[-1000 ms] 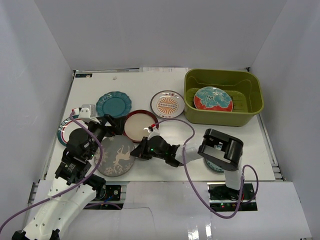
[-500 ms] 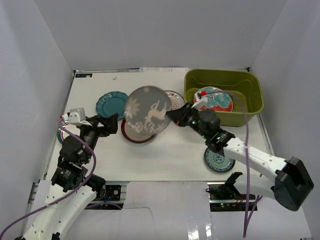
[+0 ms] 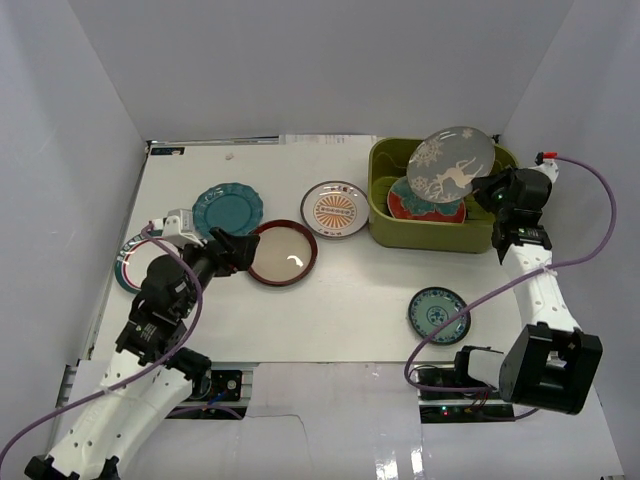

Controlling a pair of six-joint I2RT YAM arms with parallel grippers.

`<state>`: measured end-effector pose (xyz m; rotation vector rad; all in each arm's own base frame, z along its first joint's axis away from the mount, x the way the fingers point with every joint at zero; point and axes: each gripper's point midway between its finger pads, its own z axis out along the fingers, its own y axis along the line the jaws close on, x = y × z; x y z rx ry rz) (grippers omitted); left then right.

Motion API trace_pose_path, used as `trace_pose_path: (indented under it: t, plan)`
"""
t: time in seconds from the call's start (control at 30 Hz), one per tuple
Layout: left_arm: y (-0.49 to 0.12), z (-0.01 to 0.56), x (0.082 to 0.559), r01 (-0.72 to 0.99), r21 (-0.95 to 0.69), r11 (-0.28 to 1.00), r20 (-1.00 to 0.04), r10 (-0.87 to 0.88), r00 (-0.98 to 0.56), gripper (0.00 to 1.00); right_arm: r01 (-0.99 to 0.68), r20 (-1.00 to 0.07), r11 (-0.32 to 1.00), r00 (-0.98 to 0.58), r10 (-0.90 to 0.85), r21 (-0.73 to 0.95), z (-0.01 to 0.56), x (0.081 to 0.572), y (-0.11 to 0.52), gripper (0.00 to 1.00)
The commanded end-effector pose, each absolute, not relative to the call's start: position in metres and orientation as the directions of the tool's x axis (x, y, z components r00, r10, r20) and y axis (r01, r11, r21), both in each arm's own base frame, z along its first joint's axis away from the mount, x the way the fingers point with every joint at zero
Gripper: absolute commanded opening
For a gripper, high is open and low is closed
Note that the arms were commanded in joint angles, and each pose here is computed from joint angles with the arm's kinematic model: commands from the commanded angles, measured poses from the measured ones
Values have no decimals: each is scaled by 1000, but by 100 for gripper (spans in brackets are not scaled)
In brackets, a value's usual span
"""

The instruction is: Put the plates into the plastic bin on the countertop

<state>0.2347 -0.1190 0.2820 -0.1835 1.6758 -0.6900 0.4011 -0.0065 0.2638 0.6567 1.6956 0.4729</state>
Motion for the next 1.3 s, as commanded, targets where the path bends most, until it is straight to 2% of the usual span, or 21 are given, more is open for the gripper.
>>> trace_pose_path:
  t: [0.0, 0.13, 0.3, 0.43, 0.53, 0.77, 0.83, 0.93, 0.97, 1.07, 1.2, 1.27]
  plan:
    - [-142, 262, 228, 264, -609, 748, -779, -501, -378, 98, 18, -769, 774, -94, 632, 633, 315, 415, 1, 8]
    - [-156, 221, 227, 213, -649, 731, -713, -485, -507, 98, 79, -746, 760, -153, 648, 645, 283, 431, -13, 8]
    - [-158, 187, 229, 112, -674, 730, -642, -504, -578, 98, 113, -719, 750, -220, 659, 652, 255, 437, -11, 8]
    - [-141, 139, 237, -115, -633, 766, -570, -561, -601, 98, 163, -701, 749, -269, 660, 643, 230, 438, -13, 8]
    - [-134, 113, 237, -217, -578, 786, -533, -566, -629, 98, 206, -692, 753, -301, 656, 625, 209, 432, -15, 10]
    - [-132, 88, 245, -302, -575, 761, -498, -618, -609, 98, 280, -725, 795, -327, 606, 538, 189, 420, -29, 42]
    - [-132, 88, 249, -312, -585, 749, -499, -636, -589, 98, 288, -731, 810, -349, 586, 511, 185, 420, -31, 44]
    - [-130, 86, 256, -326, -592, 737, -507, -655, -560, 98, 304, -736, 819, -362, 572, 487, 183, 418, -34, 52]
    - [-129, 83, 257, -335, -586, 738, -508, -657, -558, 98, 305, -739, 821, -361, 569, 483, 184, 418, -35, 63]
    - [-125, 76, 261, -359, -575, 735, -515, -667, -539, 98, 313, -753, 828, -351, 557, 466, 191, 414, -39, 85]
    - [-122, 62, 264, -394, -541, 743, -515, -663, -544, 98, 302, -769, 832, -328, 549, 465, 200, 408, -38, 98]
    - [-121, 57, 265, -409, -530, 743, -512, -665, -544, 98, 288, -783, 839, -312, 538, 462, 210, 404, -38, 96]
